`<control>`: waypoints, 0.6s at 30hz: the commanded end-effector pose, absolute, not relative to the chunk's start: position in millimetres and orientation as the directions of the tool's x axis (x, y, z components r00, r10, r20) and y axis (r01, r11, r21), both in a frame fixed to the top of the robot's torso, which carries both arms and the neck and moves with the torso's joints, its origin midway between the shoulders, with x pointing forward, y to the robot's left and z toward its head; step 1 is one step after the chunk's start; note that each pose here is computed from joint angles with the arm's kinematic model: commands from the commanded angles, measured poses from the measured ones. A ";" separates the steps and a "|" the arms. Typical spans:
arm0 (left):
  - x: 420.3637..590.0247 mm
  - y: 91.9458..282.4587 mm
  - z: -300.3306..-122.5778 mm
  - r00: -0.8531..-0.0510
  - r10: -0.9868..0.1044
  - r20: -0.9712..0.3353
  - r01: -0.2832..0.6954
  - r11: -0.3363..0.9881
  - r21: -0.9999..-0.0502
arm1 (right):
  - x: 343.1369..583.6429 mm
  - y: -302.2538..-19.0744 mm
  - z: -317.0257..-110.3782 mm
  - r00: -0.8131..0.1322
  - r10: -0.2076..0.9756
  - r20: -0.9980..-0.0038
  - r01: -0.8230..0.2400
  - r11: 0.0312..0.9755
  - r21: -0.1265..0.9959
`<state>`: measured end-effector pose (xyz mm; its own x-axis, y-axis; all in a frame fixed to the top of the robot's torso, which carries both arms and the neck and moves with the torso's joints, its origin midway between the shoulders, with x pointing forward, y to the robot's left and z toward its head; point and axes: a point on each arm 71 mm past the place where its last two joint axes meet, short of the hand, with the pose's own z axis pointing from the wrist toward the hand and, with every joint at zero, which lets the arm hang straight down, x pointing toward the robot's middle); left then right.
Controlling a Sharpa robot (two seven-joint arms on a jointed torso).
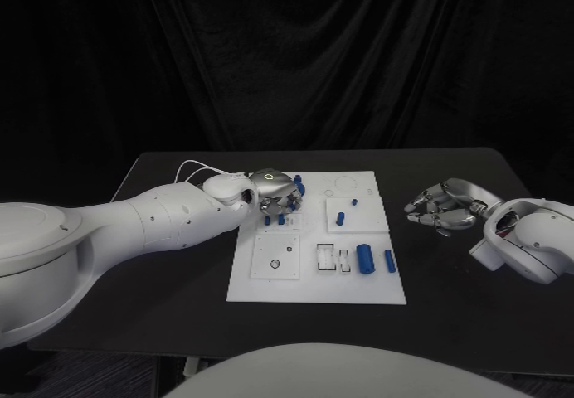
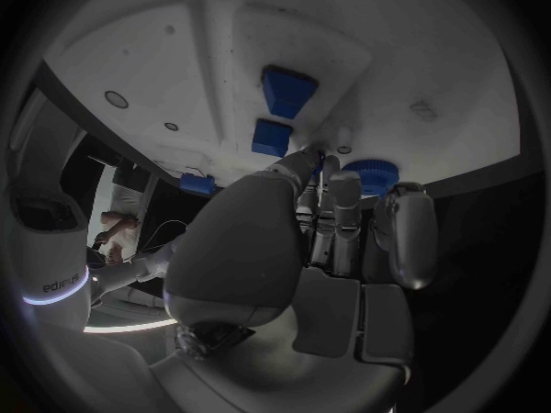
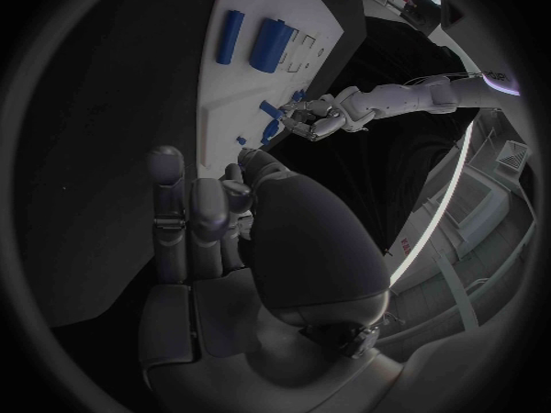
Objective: Assemble the parts on the task board
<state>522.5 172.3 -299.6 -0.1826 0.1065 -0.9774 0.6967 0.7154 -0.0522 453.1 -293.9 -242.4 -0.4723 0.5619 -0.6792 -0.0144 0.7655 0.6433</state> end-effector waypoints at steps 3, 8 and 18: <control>519.1 177.9 -278.5 -0.097 0.056 -0.994 0.718 0.695 -0.031 | 452.5 -294.3 -244.3 -0.483 0.559 -0.674 -0.005 0.768 0.640; 517.5 192.0 -254.2 -0.064 0.037 -0.997 0.713 0.701 -0.020 | 452.6 -295.5 -244.6 -0.484 0.558 -0.674 -0.001 0.770 0.638; 513.5 217.4 -245.9 -0.106 0.068 -0.992 0.681 0.732 -0.022 | 451.8 -293.8 -247.5 -0.496 0.554 -0.668 0.001 0.770 0.638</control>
